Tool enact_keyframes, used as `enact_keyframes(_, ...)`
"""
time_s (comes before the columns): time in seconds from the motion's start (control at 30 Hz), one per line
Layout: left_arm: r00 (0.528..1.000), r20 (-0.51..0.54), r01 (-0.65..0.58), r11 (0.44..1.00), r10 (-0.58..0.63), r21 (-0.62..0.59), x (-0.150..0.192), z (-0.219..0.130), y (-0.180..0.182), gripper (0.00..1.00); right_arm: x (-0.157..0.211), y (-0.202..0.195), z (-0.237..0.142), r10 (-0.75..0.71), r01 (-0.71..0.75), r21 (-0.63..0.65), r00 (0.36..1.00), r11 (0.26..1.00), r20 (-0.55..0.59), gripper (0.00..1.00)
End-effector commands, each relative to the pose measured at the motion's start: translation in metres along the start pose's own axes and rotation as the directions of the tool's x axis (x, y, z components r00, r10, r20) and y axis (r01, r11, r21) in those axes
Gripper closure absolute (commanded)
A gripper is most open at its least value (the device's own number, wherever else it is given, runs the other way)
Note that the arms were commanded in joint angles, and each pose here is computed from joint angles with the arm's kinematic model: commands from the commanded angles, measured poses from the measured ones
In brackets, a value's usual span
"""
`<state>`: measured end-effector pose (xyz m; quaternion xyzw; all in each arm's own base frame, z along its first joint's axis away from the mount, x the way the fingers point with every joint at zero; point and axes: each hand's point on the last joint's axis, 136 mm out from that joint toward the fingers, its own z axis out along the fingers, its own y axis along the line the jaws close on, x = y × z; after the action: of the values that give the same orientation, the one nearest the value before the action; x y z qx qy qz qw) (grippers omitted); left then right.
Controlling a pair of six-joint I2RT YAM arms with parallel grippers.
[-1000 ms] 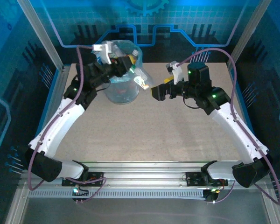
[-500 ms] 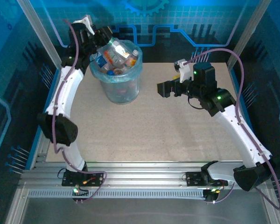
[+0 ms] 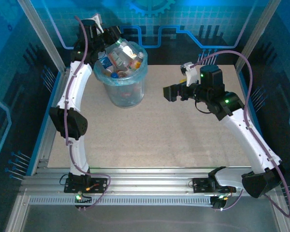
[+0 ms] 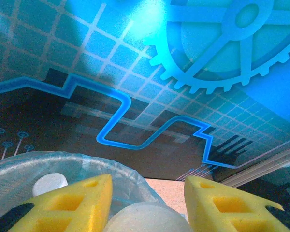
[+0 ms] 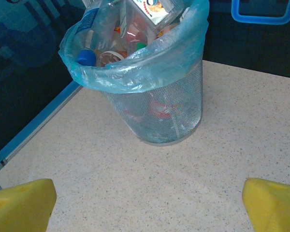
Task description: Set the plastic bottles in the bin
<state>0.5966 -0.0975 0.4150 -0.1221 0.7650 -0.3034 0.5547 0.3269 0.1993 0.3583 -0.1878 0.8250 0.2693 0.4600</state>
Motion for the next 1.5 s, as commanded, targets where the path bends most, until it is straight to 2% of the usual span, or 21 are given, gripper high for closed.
enact_keyframes(0.0,1.0,-0.014,-0.003,1.0,0.003,-0.028,0.001,0.002,0.012,0.47,0.007,-0.008,0.001,0.018,-0.018,0.026,1.0,1.0,-0.018,0.0)
enact_keyframes(0.1,1.0,0.008,-0.006,1.0,0.006,-0.013,-0.007,-0.004,0.005,0.37,0.008,-0.007,0.002,0.032,-0.031,0.016,0.999,0.999,-0.023,0.0)
enact_keyframes(0.43,0.989,0.119,-0.084,0.996,0.083,0.004,-0.041,-0.043,-0.023,0.24,0.01,-0.003,0.006,0.065,-0.065,-0.005,0.997,0.998,-0.036,0.0)
enact_keyframes(0.6,0.974,0.176,-0.139,0.99,0.141,-0.023,-0.052,-0.069,-0.029,0.25,0.009,-0.002,0.003,0.065,-0.066,-0.003,0.997,0.998,-0.03,0.0)
enact_keyframes(0.7,0.969,0.173,-0.17,0.984,0.177,-0.058,-0.05,-0.077,-0.025,0.26,0.007,0.0,0.001,0.064,-0.064,-0.009,0.998,0.998,-0.026,0.0)
enact_keyframes(0.9,0.984,0.07,-0.158,0.984,0.164,-0.077,-0.024,-0.062,-0.008,0.28,0.01,0.003,0.002,0.077,-0.077,-0.017,0.997,0.997,-0.03,0.0)
enact_keyframes(1.07,0.986,-0.056,-0.159,0.987,0.158,-0.011,0.014,-0.047,-0.014,0.32,0.014,0.008,0.001,0.074,-0.075,-0.023,0.997,0.997,-0.037,0.01)
enact_keyframes(1.23,0.944,-0.198,-0.263,0.964,0.264,0.036,0.062,-0.04,-0.038,0.32,0.02,0.011,-0.002,0.077,-0.078,-0.027,0.996,0.997,-0.05,0.01)
enact_keyframes(1.37,0.91,-0.252,-0.324,0.944,0.328,0.06,0.095,-0.043,-0.05,0.34,0.025,0.013,-0.004,0.077,-0.079,-0.027,0.996,0.997,-0.055,0.01)
enact_keyframes(1.47,0.884,-0.291,-0.359,0.93,0.365,0.077,0.116,-0.045,-0.053,0.38,0.028,0.014,-0.005,0.08,-0.082,-0.03,0.995,0.996,-0.06,0.01)
